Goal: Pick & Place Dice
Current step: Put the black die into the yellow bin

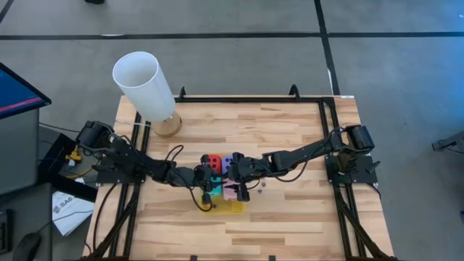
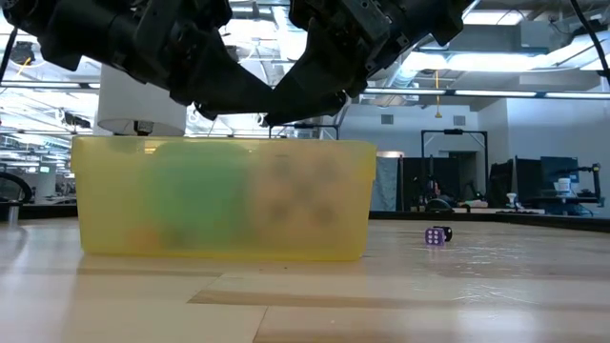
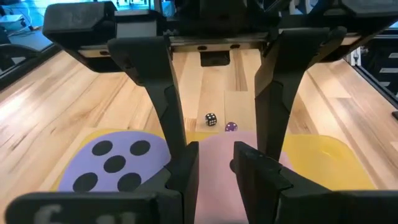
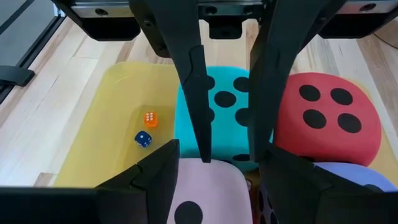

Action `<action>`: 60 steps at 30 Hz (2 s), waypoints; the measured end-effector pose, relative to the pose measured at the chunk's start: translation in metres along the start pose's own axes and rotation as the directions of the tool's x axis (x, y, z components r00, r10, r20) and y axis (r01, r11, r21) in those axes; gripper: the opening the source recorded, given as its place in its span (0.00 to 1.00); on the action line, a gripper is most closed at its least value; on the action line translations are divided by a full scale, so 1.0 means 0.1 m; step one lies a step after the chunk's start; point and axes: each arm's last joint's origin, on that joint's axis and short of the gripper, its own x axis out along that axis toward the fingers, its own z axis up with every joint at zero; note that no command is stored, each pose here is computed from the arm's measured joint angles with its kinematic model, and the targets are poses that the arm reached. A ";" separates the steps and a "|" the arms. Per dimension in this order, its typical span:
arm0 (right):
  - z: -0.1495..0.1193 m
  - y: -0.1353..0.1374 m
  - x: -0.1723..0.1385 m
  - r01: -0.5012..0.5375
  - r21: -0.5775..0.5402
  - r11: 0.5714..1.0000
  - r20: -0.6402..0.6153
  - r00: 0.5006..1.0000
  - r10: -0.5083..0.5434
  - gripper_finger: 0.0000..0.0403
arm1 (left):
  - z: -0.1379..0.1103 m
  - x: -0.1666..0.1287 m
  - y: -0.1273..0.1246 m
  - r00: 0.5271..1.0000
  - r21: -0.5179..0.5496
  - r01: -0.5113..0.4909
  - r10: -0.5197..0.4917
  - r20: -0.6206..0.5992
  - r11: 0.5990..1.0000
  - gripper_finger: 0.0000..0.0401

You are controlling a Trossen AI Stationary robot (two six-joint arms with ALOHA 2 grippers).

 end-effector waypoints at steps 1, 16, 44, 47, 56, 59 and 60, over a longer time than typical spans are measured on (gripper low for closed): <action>0.00 0.00 0.00 0.000 0.000 1.000 0.000 1.000 0.000 0.52 | 0.00 0.00 0.00 1.000 -0.001 0.000 0.000 0.003 1.000 0.22; 0.00 -0.02 0.00 0.004 0.003 1.000 0.000 1.000 -0.004 0.52 | 0.07 -0.03 0.02 0.999 -0.018 0.002 -0.001 0.037 1.000 0.22; 0.00 -0.19 -0.56 0.079 0.139 0.987 -0.220 0.974 -0.047 0.43 | 0.13 0.04 0.19 0.995 -0.058 -0.056 0.061 0.080 0.997 0.22; -0.03 -0.18 -0.72 0.101 0.169 0.981 -0.299 0.953 -0.047 0.42 | 0.13 0.04 0.22 0.994 -0.061 -0.064 0.069 0.080 0.996 0.22; -0.17 -0.08 -0.87 0.119 0.150 0.982 -0.459 0.887 -0.037 0.43 | 0.14 0.09 0.38 0.989 -0.079 -0.119 0.125 0.077 0.990 0.22; -0.18 -0.06 -0.88 0.111 0.139 0.984 -0.464 0.885 -0.034 0.42 | 0.15 0.10 0.42 0.987 -0.082 -0.132 0.139 0.076 0.988 0.22; -0.18 -0.06 -0.88 0.109 0.134 0.985 -0.464 0.885 -0.035 0.42 | 0.14 0.10 0.42 0.987 -0.082 -0.134 0.141 0.076 0.988 0.22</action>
